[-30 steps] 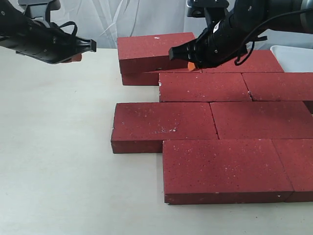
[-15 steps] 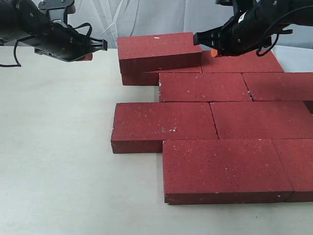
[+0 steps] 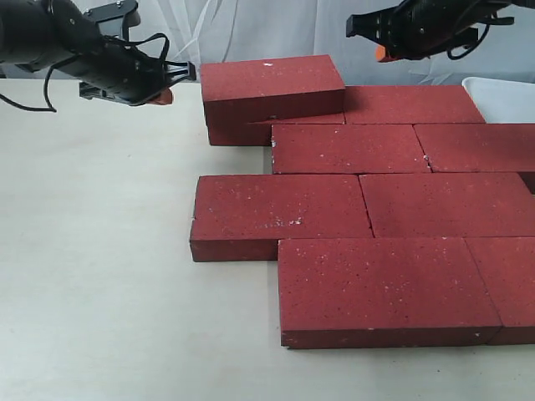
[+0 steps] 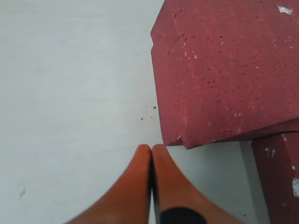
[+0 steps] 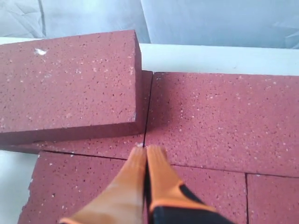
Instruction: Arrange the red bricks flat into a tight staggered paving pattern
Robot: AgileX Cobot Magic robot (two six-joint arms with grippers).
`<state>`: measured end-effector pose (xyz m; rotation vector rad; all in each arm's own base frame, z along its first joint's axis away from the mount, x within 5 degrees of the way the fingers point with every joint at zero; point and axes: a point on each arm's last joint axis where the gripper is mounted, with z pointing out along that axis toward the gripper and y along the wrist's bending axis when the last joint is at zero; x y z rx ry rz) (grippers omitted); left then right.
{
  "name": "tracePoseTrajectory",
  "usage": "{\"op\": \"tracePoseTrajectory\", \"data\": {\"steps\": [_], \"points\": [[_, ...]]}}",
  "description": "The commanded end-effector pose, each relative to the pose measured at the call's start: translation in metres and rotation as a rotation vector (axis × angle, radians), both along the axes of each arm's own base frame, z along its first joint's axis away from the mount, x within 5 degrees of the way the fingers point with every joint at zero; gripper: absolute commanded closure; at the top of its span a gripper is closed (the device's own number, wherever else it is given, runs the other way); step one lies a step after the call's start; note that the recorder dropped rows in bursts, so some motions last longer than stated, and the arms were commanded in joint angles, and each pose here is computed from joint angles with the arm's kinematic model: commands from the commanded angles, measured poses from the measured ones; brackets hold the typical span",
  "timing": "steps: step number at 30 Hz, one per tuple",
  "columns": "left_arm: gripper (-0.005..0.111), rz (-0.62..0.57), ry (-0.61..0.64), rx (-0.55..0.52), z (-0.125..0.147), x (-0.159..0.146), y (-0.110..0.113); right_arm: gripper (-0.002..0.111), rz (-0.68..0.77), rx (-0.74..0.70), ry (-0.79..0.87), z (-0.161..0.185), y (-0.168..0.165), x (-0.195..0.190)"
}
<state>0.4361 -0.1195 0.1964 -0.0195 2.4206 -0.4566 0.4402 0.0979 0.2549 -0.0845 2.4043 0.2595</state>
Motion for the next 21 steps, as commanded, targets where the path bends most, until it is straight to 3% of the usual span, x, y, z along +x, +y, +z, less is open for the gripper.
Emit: {"op": "tracePoseTrajectory", "data": {"steps": [1, 10, 21], "points": [[0.107, 0.012, -0.021, -0.027, 0.01, 0.004, -0.001, 0.109, 0.005, 0.004, 0.018, 0.002, 0.003, 0.02], [0.107, 0.074, -0.048, -0.066, 0.024, 0.017, 0.011, 0.109, 0.009, 0.01, 0.04, -0.015, 0.009, 0.046], [0.107, 0.131, 0.081, -0.128, -0.001, 0.052, 0.027, 0.109, 0.015, -0.022, 0.072, -0.043, 0.01, 0.075]]}}
